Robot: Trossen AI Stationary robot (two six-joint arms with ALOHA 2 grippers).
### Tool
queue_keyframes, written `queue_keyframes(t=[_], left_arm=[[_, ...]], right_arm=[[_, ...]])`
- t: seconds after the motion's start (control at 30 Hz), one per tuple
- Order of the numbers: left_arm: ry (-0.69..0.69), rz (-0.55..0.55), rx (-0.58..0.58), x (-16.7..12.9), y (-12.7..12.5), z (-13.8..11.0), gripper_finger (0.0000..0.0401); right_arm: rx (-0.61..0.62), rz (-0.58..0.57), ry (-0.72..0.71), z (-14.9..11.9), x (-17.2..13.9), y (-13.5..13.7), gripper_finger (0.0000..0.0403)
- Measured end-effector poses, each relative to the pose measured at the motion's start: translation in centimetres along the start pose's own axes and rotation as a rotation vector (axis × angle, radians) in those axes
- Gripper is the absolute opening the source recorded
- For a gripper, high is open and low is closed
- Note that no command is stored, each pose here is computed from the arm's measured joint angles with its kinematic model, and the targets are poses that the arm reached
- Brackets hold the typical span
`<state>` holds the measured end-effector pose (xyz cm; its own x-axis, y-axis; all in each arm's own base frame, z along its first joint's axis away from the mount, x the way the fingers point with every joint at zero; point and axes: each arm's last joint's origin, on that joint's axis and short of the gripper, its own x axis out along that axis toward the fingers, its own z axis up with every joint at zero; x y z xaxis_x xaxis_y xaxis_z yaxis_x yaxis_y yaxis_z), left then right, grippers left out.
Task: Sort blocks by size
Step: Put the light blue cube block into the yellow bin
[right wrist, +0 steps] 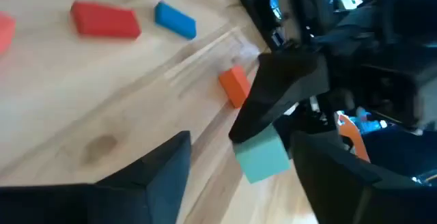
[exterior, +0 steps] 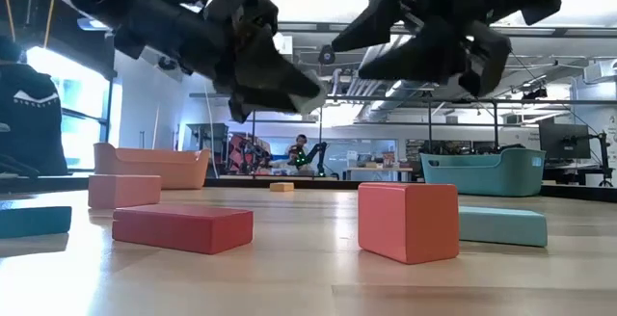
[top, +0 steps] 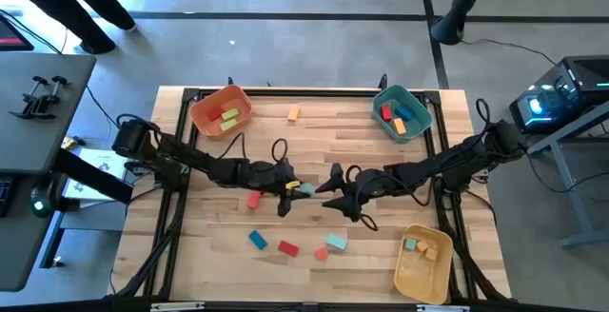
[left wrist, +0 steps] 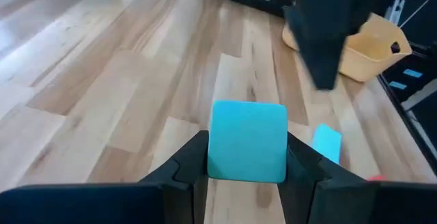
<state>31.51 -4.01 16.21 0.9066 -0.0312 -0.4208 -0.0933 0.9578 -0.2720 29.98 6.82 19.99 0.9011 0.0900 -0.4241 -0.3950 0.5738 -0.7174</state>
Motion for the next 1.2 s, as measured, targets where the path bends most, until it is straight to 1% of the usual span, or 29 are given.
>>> queue_keyframes(t=[0.07, 0.13, 0.2, 0.4, 0.7, 0.77, 0.93, 1.1, 1.2], left_arm=[[-0.016, -0.012, 0.003, 0.2, -0.3, 0.7, 0.0105], [-0.037, -0.032, 0.013, 0.3, -0.7, 1.7, 0.0105], [-0.028, -0.042, 0.023, 0.4, -0.9, 2.2, 0.0105], [-0.004, -0.059, 0.033, 0.7, -1.4, 3.3, 0.0106], [-0.015, -0.064, 0.033, 0.7, -1.5, 3.5, 0.0106], [-0.019, -0.065, 0.033, 0.7, -1.5, 3.6, 0.0106], [-0.021, -0.067, 0.034, 0.7, -1.6, 3.6, 0.0106], [-0.018, -0.066, 0.034, 0.7, -1.6, 3.5, 0.0106], [-0.011, -0.064, 0.035, 0.7, -1.6, 3.5, 0.0106]], right_arm=[[-0.050, -0.006, 0.014, -0.1, 0.0, 0.0, 0.0264], [-0.125, -0.017, 0.026, -0.1, 0.0, 0.0, 0.0274], [-0.182, -0.024, 0.038, -0.1, 0.0, 0.0, 0.0276], [-0.264, -0.040, 0.055, -0.1, 0.0, -0.1, 0.0268], [-0.304, -0.071, 0.028, 0.2, 0.0, -0.4, 0.0240], [-0.323, -0.070, 0.027, 0.2, 0.0, -0.4, 0.0235], [-0.322, -0.057, -0.005, 0.2, 0.0, -0.5, 0.0219], [-0.314, -0.082, -0.016, -0.2, 1.0, -0.4, 0.0200], [-0.330, -0.100, -0.014, -0.5, 1.9, -0.1, 0.0190]])
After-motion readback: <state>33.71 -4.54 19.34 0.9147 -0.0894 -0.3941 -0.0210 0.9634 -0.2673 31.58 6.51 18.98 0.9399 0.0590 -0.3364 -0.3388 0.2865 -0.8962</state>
